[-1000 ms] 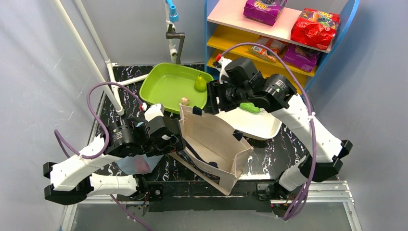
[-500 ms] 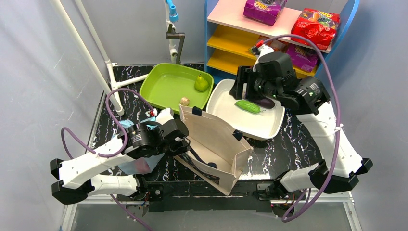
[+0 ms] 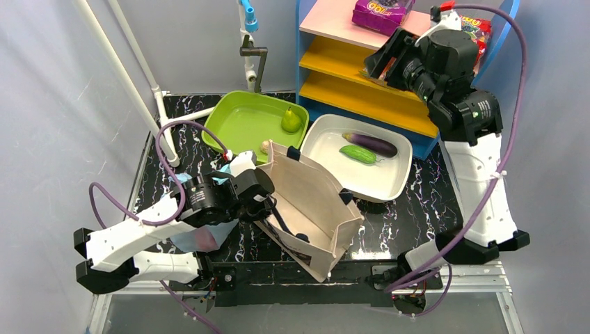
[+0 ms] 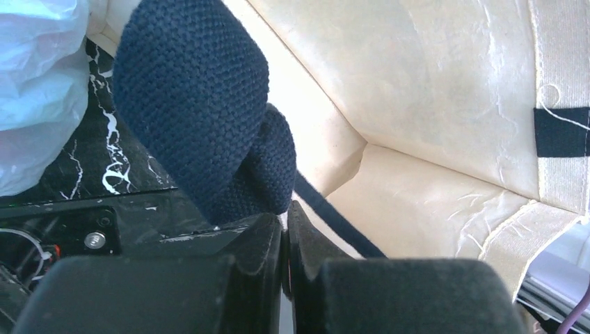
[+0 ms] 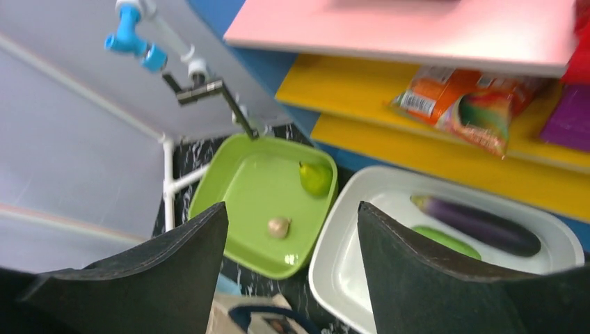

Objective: Place the food into the grocery bag and tie it

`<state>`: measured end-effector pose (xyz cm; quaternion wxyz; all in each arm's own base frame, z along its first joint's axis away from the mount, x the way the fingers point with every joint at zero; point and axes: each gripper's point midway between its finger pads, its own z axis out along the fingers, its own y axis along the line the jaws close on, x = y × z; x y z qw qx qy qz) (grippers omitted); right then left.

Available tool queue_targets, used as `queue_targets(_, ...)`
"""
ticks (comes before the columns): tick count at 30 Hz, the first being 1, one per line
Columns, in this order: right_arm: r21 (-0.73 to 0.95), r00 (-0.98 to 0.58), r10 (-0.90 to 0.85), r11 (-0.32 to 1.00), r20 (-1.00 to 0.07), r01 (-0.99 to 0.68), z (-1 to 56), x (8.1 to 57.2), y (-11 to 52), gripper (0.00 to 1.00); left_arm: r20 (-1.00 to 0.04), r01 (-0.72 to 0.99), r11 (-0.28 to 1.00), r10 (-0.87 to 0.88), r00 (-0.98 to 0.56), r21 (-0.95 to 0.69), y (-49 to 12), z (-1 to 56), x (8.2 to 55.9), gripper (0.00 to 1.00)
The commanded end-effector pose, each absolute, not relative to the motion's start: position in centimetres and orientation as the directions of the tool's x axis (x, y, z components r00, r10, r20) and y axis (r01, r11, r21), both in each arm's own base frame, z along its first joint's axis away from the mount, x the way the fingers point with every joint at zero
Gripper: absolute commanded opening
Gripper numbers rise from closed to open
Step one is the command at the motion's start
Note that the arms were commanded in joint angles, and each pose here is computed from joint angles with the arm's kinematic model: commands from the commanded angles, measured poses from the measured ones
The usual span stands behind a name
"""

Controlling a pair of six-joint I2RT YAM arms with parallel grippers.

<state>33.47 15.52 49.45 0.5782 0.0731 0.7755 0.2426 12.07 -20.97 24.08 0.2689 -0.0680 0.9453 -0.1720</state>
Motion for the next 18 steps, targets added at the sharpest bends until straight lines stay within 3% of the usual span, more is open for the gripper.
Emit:
queue_targets(1,0.533,-0.14,0.514,0.823,-0.846,-0.196,54.4,37.2,13.7,0.76,-0.561,0.033,0.937,-0.18,-0.808,-0.348,-19.2,25.4,12.5,0.05)
queue_targets(7,0.546,-0.051,0.548,0.814,-0.835,-0.2,56.8,41.5,11.2,0.77,-0.574,0.051,0.934,-0.173,-0.8,-0.353,-18.1,24.6,12.2,0.09)
queue_targets(13,0.568,0.029,0.583,0.8,-0.812,-0.194,57.8,45.2,8.3,0.77,-0.617,0.114,0.953,-0.087,-0.782,-0.28,-17.4,24.5,12.7,0.05)
queue_targets(18,0.575,0.066,0.597,0.793,-0.8,-0.2,57.8,48.2,6.6,0.76,-0.628,0.172,0.956,-0.016,-0.778,-0.238,-17.7,24.3,12.8,0.2)
